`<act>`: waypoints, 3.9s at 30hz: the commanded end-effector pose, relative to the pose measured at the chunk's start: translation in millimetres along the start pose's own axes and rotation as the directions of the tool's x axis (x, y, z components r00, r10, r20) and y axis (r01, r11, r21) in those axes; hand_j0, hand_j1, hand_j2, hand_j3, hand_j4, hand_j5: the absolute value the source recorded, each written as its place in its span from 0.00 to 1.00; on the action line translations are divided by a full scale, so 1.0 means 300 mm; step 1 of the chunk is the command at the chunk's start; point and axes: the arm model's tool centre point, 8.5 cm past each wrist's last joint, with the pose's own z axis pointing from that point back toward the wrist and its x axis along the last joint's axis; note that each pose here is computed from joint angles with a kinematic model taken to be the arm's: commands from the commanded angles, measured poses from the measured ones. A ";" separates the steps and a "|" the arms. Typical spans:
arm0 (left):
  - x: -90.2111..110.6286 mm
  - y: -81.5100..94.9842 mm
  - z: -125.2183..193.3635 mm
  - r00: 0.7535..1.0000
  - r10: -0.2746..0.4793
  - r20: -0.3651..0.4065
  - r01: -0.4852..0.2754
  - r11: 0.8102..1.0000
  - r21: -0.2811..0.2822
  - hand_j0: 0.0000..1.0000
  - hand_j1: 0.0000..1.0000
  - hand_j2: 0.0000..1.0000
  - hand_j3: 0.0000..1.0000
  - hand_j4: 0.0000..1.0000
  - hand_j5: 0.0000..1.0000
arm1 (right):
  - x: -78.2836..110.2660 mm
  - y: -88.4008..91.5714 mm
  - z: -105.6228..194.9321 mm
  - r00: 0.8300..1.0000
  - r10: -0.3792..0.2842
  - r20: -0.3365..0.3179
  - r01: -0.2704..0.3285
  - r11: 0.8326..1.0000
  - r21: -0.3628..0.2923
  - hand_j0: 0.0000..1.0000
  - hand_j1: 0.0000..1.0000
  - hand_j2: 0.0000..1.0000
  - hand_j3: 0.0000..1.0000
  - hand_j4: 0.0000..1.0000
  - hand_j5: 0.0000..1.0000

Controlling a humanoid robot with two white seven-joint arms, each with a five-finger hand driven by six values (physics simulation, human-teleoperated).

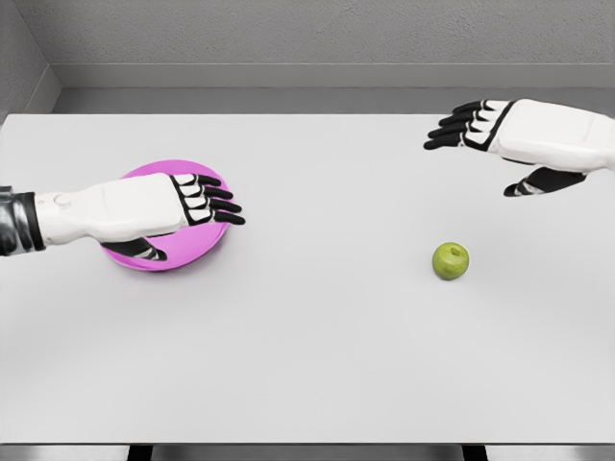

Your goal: Put the apple on the plate with both arms

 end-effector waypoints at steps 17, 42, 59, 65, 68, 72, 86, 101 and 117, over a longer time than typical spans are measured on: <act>0.004 0.002 -0.003 1.000 0.005 0.005 -0.005 1.000 0.002 1.00 1.00 1.00 1.00 1.00 1.00 | -0.026 0.188 0.036 0.983 -0.184 -0.020 0.185 0.979 0.084 1.00 1.00 1.00 1.00 1.00 1.00; 0.013 0.001 -0.019 1.000 0.001 0.022 0.000 1.000 -0.015 1.00 1.00 1.00 1.00 1.00 1.00 | -0.119 0.527 -0.104 0.883 -0.440 -0.161 0.465 0.867 0.181 1.00 1.00 1.00 1.00 1.00 1.00; 0.015 0.000 -0.023 1.000 -0.001 0.027 0.001 1.000 -0.019 1.00 1.00 1.00 1.00 1.00 1.00 | -0.098 0.552 -0.155 0.884 -0.449 -0.131 0.467 0.860 0.206 1.00 1.00 1.00 1.00 1.00 1.00; 0.014 0.002 -0.023 1.000 -0.002 0.026 0.002 1.000 -0.018 1.00 1.00 1.00 1.00 1.00 1.00 | -0.101 0.545 -0.155 0.887 -0.444 -0.127 0.462 0.863 0.204 0.78 0.78 0.78 0.78 0.78 0.78; 0.014 0.002 -0.023 1.000 -0.002 0.026 0.002 1.000 -0.018 1.00 1.00 1.00 1.00 1.00 1.00 | -0.099 0.544 -0.156 0.888 -0.443 -0.123 0.460 0.864 0.205 0.69 0.69 0.69 0.69 0.69 0.69; 0.014 0.004 -0.023 1.000 -0.003 0.026 0.004 1.000 -0.019 1.00 1.00 1.00 1.00 1.00 1.00 | -0.096 0.543 -0.156 0.891 -0.440 -0.113 0.454 0.867 0.206 0.62 0.62 0.62 0.62 0.62 0.62; 0.014 0.002 -0.025 1.000 -0.003 0.028 0.003 1.000 -0.021 1.00 1.00 1.00 1.00 1.00 1.00 | -0.055 0.455 -0.279 0.914 -0.405 0.024 0.397 0.904 0.156 0.26 0.26 0.26 0.26 0.26 0.26; 0.014 0.001 -0.025 1.000 -0.003 0.028 0.003 1.000 -0.023 1.00 1.00 1.00 1.00 1.00 1.00 | 0.140 0.295 -0.655 0.893 -0.352 0.279 0.326 0.936 0.134 0.79 0.79 0.79 0.79 0.79 0.79; 0.157 0.060 -0.335 0.964 -0.031 0.264 0.032 0.999 -0.002 1.00 1.00 1.00 1.00 1.00 1.00 | -0.324 0.263 -0.152 0.880 -0.460 -0.113 0.433 0.878 -0.204 1.00 1.00 1.00 1.00 1.00 1.00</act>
